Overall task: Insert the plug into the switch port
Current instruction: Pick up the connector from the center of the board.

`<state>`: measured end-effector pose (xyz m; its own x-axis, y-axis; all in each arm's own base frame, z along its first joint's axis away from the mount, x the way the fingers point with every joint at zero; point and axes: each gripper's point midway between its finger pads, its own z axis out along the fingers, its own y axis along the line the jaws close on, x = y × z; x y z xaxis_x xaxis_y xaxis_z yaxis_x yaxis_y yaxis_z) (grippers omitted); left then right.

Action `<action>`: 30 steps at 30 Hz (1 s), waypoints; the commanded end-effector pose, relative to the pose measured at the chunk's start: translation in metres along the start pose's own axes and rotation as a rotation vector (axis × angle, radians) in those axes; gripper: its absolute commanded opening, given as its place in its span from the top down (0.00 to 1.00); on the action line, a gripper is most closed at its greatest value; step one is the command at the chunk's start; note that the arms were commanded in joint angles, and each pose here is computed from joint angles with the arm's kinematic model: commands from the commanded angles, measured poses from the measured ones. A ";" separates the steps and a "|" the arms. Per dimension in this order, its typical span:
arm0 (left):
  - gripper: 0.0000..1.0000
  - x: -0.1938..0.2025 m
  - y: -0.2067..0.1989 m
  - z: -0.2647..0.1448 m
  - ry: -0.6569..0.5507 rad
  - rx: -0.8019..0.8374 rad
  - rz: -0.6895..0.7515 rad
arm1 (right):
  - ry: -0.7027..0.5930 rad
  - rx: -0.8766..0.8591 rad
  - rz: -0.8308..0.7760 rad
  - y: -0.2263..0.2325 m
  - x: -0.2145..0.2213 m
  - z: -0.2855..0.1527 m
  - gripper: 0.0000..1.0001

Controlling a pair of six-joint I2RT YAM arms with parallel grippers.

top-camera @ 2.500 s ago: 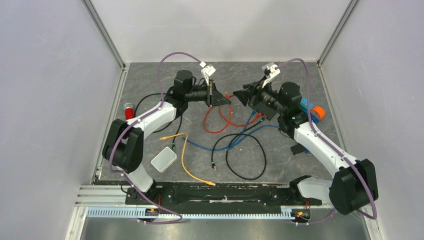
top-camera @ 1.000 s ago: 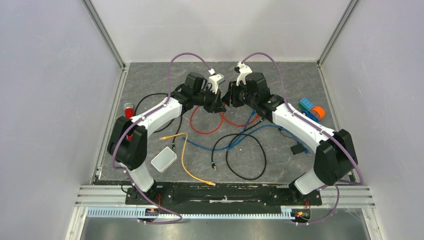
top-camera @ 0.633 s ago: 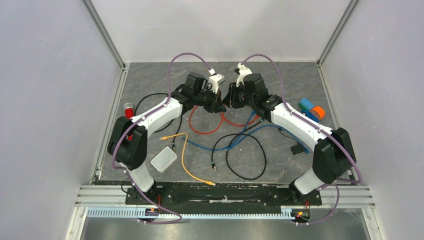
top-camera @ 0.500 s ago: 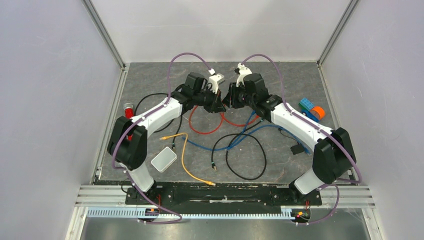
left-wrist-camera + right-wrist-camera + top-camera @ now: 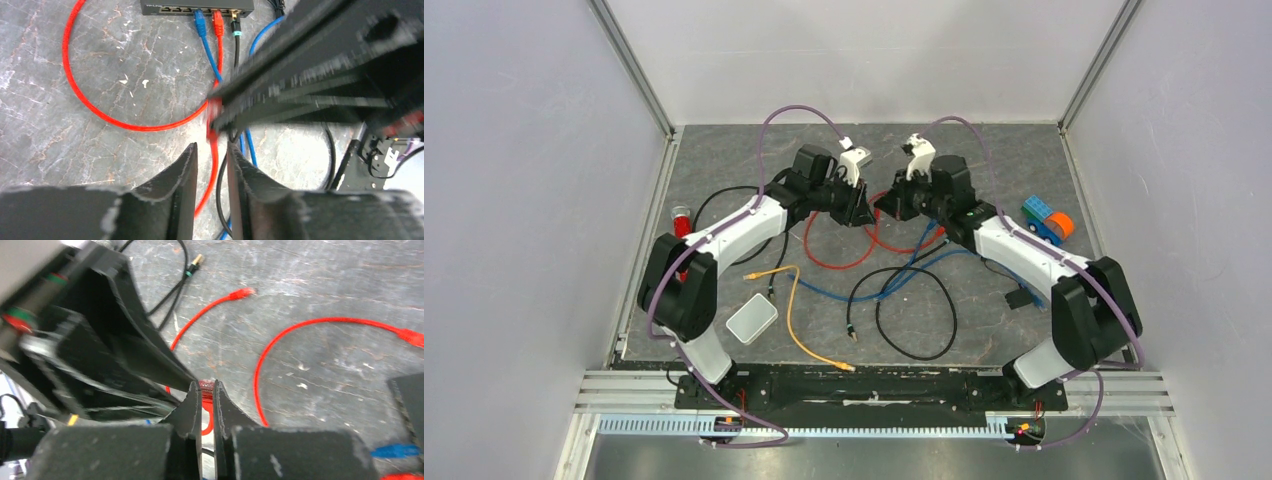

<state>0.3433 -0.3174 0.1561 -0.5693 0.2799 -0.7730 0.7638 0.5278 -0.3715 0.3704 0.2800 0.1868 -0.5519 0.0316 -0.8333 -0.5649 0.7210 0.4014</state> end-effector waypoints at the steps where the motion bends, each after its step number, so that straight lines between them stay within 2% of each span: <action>1: 0.61 -0.030 -0.022 -0.029 -0.107 0.074 0.086 | -0.191 -0.063 -0.250 -0.013 -0.044 -0.033 1.00; 3: 0.53 -0.038 -0.031 -0.039 -0.141 0.123 0.105 | -0.227 -0.052 -0.346 -0.025 -0.058 -0.050 1.00; 5: 0.49 -0.047 -0.042 -0.047 -0.160 0.176 0.134 | -0.256 -0.069 -0.422 -0.034 -0.069 -0.066 1.00; 8: 0.47 -0.067 -0.058 -0.057 -0.195 0.239 0.193 | -0.313 -0.117 -0.469 -0.046 -0.081 -0.088 1.00; 10: 0.46 -0.081 -0.066 -0.060 -0.224 0.276 0.225 | -0.395 -0.181 -0.498 -0.044 -0.090 -0.105 1.00; 11: 0.46 -0.087 -0.070 -0.061 -0.235 0.297 0.237 | -0.426 -0.220 -0.466 -0.042 -0.093 -0.114 1.00; 17: 0.47 -0.110 -0.078 -0.048 -0.260 0.414 0.235 | -0.645 -0.556 -0.530 0.018 -0.098 -0.171 1.00; 18: 0.48 -0.113 -0.080 -0.046 -0.265 0.438 0.228 | -0.704 -0.616 -0.602 0.032 -0.097 -0.184 1.00; 21: 0.48 -0.121 -0.088 -0.040 -0.297 0.499 0.260 | -0.685 -0.693 -0.590 0.039 -0.094 -0.186 1.00; 30: 0.47 -0.130 -0.099 -0.025 -0.334 0.521 0.332 | -0.665 -0.709 -0.648 0.047 -0.085 -0.186 1.00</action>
<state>0.3401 -0.3707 0.2738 -0.2988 0.1112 -0.9478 0.9539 0.0630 -0.2934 0.3274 0.1767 0.2953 -0.1937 0.3172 -0.9284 -0.9298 0.2426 0.2769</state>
